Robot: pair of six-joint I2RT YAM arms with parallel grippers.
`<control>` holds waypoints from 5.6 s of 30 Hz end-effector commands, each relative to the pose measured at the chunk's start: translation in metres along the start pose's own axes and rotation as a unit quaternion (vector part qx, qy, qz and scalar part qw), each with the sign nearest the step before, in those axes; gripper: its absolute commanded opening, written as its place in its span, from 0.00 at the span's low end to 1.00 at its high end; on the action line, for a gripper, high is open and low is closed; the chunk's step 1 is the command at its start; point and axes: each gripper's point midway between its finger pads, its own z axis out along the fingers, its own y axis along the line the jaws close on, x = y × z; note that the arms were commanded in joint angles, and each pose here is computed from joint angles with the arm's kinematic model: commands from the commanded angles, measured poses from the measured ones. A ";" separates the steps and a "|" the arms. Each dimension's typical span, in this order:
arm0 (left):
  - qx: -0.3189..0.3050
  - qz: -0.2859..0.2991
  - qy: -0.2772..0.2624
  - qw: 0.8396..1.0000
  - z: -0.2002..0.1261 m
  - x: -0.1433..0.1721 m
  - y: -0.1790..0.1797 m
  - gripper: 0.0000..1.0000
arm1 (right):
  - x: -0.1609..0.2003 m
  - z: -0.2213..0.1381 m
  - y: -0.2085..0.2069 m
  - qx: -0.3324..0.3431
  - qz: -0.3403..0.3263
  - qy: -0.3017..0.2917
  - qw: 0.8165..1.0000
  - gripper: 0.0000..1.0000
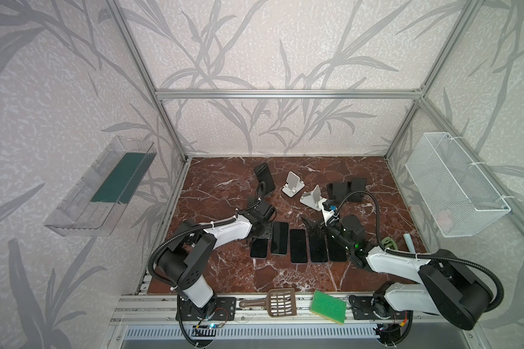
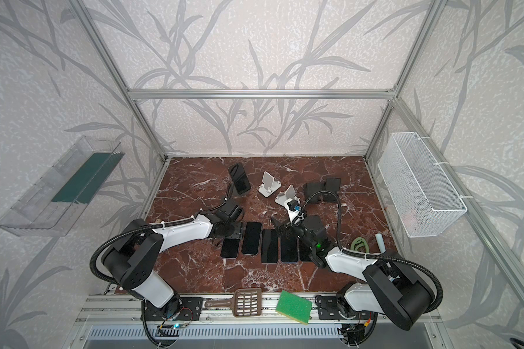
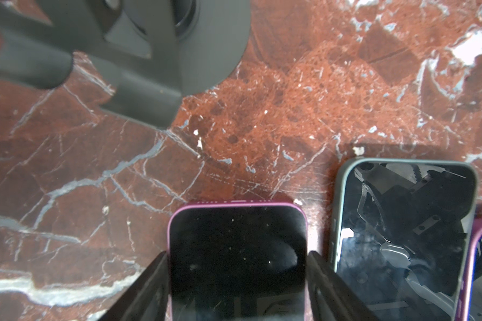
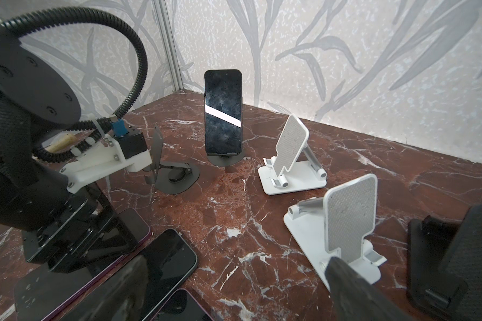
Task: Remove the phone from the phone stand
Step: Place the phone at the center of the table, then pick up the phone stand from the center of the table, then place the phone at the top-left of the table.
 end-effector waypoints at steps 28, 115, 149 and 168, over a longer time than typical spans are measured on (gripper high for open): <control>0.089 0.026 -0.114 0.989 -0.114 -0.058 -0.025 0.66 | -0.004 -0.001 0.002 -0.001 0.003 -0.011 1.000 0.99; -0.130 -0.085 -0.255 0.954 -0.024 -0.264 0.144 0.44 | -0.006 -0.001 -0.003 0.012 -0.005 -0.011 1.000 0.99; -0.080 -0.129 -0.317 0.936 -0.068 -0.271 0.150 0.85 | -0.022 0.011 -0.005 0.022 -0.032 0.015 0.999 0.99; -0.024 -0.067 -0.459 0.886 -0.144 -0.170 0.086 0.85 | -0.066 0.185 0.041 -0.060 0.029 0.175 0.982 0.99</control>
